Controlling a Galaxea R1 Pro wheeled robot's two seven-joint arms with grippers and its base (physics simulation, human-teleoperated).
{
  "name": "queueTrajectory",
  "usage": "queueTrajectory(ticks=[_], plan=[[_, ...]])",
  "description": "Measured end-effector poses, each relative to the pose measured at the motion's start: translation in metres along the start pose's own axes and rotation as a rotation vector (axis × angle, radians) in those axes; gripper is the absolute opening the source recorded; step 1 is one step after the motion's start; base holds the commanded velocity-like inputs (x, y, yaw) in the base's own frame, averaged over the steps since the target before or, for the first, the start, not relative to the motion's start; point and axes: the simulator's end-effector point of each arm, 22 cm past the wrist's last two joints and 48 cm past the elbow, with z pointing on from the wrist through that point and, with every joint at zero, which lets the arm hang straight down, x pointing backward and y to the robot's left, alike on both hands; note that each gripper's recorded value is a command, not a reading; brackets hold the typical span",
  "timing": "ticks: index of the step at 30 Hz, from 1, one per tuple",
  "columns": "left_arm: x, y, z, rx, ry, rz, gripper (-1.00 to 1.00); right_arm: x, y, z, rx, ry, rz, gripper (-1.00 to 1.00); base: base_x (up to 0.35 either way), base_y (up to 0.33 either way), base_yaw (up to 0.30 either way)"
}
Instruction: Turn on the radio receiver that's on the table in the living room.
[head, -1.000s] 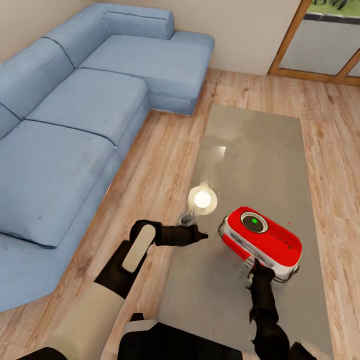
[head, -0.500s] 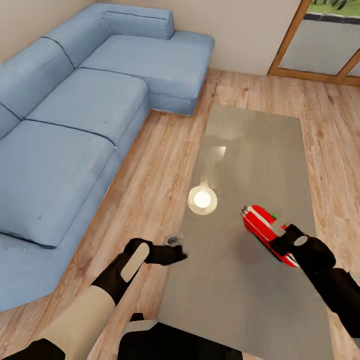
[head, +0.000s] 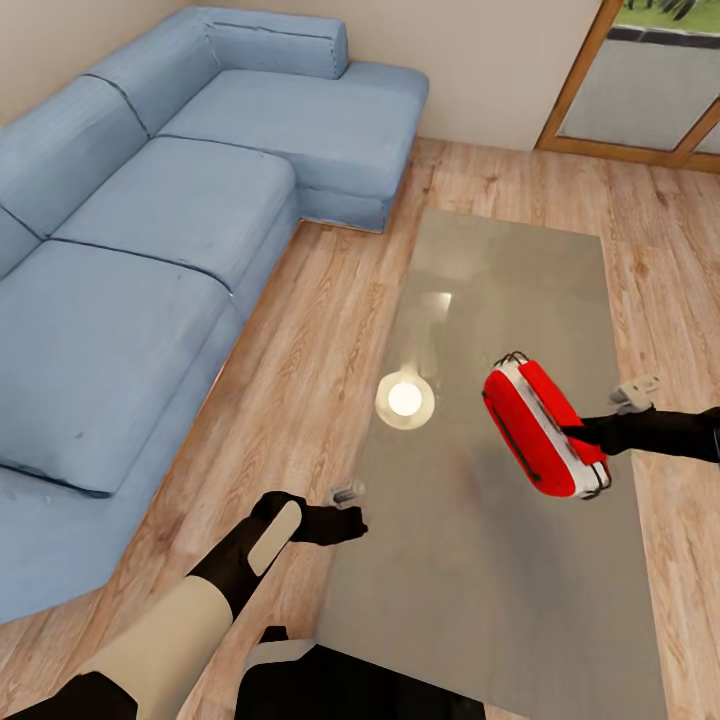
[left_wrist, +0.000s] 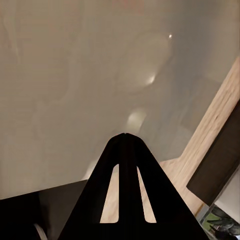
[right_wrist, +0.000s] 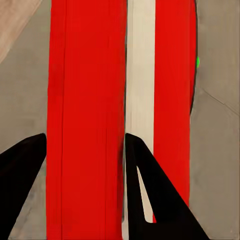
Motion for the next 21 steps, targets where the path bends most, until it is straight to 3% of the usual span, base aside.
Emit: queueTrajectory(ticks=[3, 7, 10, 21], plan=[[0.0, 0.0, 0.0, 0.0, -0.001, -0.001, -1.0, 0.003, 0.002, 0.004, -0.024, -0.004, 0.022, -1.0, 0.0, 0.0, 0.0], [-0.001, 0.0, 0.0, 0.0, -0.001, -0.002, -1.0, 0.022, 0.014, 0.029, -0.079, 0.013, 0.045, -1.0, 0.0, 0.0, 0.0], [-0.001, 0.0, 0.0, 0.0, -0.002, -0.002, -1.0, 0.04, 0.015, 0.047, -0.085, 0.036, 0.052, -1.0, 0.0, 0.0, 0.0], [-0.003, 0.002, -0.001, -0.002, -0.014, 0.0, -1.0, 0.036, 0.023, 0.069, -0.064, -0.019, -0.009, -1.0, 0.0, 0.0, 0.0]])
